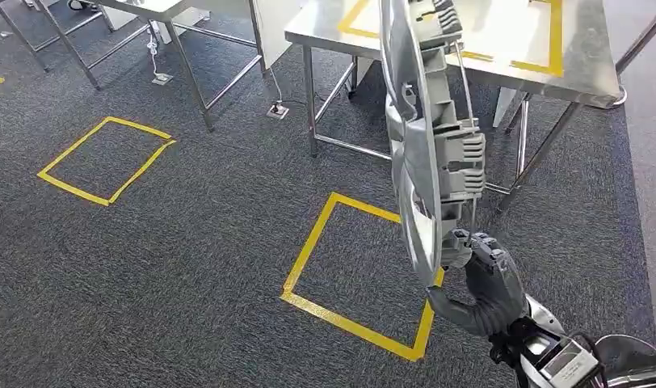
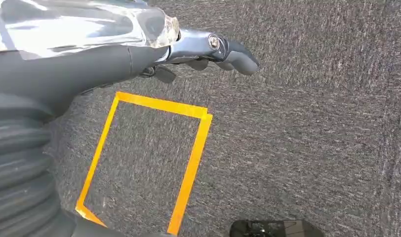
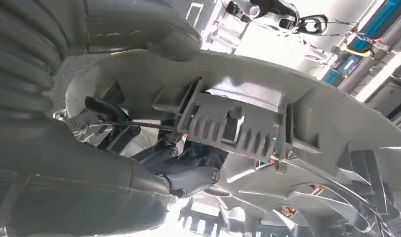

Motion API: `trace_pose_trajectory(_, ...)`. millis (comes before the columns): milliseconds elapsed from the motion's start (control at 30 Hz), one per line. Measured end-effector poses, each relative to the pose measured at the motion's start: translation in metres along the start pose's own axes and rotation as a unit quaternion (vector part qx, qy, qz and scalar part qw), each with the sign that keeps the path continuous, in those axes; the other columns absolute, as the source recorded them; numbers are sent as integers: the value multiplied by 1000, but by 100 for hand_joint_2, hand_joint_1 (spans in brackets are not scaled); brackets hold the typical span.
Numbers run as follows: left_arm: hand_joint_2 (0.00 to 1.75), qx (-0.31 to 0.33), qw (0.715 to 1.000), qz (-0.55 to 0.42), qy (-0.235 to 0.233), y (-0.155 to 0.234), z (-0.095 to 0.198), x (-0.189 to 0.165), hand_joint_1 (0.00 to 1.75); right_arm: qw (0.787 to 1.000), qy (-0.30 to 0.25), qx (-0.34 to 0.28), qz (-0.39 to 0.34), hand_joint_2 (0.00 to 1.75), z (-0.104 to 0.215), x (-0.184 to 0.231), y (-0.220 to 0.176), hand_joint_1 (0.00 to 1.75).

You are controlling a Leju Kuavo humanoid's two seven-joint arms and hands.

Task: Take the parts from the cabinet and place them on the table.

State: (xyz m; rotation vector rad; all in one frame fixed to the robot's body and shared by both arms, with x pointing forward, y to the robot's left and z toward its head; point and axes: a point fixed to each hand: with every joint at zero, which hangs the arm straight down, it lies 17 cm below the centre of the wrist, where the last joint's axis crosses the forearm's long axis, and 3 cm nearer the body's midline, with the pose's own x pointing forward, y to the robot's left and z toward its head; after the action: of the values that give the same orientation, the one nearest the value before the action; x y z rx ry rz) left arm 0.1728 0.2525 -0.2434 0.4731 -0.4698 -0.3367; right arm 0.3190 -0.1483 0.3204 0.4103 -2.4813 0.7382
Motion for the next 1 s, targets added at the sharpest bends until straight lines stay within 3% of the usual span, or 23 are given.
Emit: trace_pose_trajectory(1000,175,5,1000,5,8,3,-1,-4,0,1000,13,-10,-4,175,10,-2,2,169)
